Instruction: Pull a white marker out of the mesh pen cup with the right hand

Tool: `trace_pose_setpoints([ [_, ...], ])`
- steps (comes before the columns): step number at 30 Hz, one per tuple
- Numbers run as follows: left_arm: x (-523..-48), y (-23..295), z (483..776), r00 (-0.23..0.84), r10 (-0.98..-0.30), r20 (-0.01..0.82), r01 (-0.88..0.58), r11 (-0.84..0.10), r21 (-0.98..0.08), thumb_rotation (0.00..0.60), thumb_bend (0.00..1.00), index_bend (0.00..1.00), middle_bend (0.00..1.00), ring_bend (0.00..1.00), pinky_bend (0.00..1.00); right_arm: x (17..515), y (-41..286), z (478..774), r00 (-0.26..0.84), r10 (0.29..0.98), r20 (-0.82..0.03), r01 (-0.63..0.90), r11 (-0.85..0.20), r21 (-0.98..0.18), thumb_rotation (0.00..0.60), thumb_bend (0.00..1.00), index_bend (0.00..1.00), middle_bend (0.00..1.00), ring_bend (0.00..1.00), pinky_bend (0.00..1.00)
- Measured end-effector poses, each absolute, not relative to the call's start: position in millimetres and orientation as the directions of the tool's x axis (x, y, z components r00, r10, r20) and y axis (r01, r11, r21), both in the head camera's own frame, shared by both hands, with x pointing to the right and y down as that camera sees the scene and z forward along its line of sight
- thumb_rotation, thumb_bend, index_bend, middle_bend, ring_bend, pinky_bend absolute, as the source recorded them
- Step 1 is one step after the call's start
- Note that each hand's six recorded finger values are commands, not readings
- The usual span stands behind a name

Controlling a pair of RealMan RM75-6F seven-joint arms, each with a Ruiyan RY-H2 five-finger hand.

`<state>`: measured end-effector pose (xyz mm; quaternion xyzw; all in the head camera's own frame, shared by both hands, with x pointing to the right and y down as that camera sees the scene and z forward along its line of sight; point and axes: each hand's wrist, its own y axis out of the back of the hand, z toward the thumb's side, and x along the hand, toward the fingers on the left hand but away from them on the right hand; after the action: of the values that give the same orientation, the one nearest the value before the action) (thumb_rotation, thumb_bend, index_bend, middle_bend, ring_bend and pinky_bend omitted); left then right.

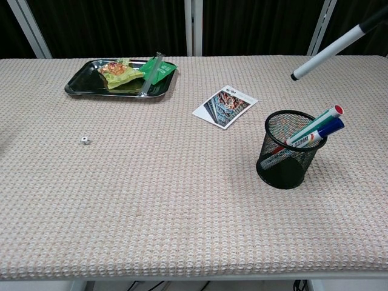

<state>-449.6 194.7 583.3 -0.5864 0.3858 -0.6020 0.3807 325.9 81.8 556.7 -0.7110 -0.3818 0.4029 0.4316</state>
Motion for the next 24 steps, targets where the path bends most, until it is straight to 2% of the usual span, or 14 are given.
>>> trace_pose_setpoints([
  [5, -450.7, 194.2, 586.0, -0.024, -0.907, 0.420, 0.004, -0.420, -0.908, 0.600, 0.13, 0.09, 0.00, 0.00, 0.03, 347.5, 72.3, 566.0, 0.327, 0.911, -0.251, 0.154, -0.314, -0.937, 0.600, 0.32, 0.85, 0.04, 0.00, 0.00],
  [9, -451.6, 194.5, 588.5, -0.027, -0.905, 0.426, 0.002, -0.426, -0.905, 0.600, 0.13, 0.09, 0.00, 0.00, 0.03, 354.4, 72.7, 589.8, 0.302, 0.904, -0.304, 0.110, -0.349, -0.931, 0.600, 0.32, 0.86, 0.04, 0.00, 0.00],
  [15, -454.3, 194.5, 591.1, -0.034, -0.902, 0.430, 0.009, -0.430, -0.903, 0.600, 0.13, 0.09, 0.00, 0.00, 0.03, 347.9, 78.4, 625.4, 0.306, 0.876, -0.371, 0.088, -0.415, -0.906, 0.600, 0.32, 0.86, 0.04, 0.00, 0.00],
  [24, -456.8, 196.0, 595.1, -0.041, -0.896, 0.442, 0.009, -0.443, -0.897, 0.600, 0.13, 0.09, 0.00, 0.00, 0.03, 342.5, 89.5, 652.2, 0.317, 0.847, -0.428, 0.065, -0.469, -0.881, 0.600, 0.32, 0.82, 0.04, 0.00, 0.00],
])
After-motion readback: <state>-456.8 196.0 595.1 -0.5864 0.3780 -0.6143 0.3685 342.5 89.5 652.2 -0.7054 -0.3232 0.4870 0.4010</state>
